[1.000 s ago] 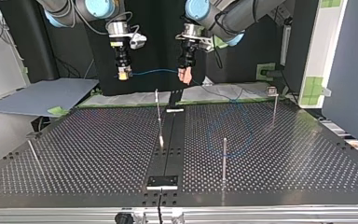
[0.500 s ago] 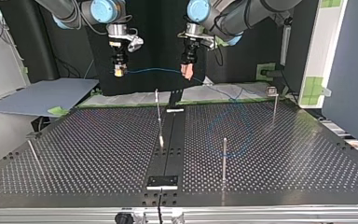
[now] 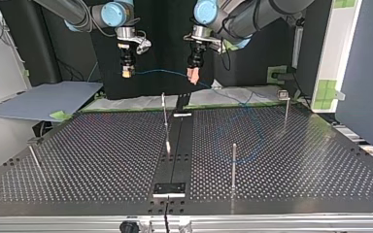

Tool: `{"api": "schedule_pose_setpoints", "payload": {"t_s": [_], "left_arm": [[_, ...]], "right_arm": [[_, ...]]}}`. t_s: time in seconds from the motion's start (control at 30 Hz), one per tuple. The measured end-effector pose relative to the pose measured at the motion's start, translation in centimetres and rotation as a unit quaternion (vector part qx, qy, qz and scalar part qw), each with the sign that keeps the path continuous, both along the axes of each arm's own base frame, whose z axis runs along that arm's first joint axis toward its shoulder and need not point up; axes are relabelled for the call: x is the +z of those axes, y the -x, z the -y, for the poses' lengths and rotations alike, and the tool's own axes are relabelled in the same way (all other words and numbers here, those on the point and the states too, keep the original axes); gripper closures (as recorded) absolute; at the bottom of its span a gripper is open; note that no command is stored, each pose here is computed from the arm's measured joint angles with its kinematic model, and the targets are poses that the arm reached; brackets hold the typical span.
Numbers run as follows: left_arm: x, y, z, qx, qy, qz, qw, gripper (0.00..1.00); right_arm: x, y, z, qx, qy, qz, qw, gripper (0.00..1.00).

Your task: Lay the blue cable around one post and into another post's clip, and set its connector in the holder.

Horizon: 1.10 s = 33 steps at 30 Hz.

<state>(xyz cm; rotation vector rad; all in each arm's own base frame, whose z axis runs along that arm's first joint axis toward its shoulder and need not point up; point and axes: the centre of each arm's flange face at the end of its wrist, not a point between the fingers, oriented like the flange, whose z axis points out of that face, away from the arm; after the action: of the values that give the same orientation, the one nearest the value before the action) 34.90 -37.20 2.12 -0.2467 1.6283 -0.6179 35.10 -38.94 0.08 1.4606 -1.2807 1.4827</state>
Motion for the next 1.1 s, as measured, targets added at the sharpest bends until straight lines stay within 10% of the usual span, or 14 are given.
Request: {"api": "schedule_pose_setpoints", "payload": {"t_s": [1.1], "left_arm": [[-6.1,-3.8,2.3,-0.001,-0.005,-0.021,0.9998,0.57]], "right_arm": [[-3.2,-0.6,4.9,-0.018,0.013,-0.031,0.9993,0.39]]}}
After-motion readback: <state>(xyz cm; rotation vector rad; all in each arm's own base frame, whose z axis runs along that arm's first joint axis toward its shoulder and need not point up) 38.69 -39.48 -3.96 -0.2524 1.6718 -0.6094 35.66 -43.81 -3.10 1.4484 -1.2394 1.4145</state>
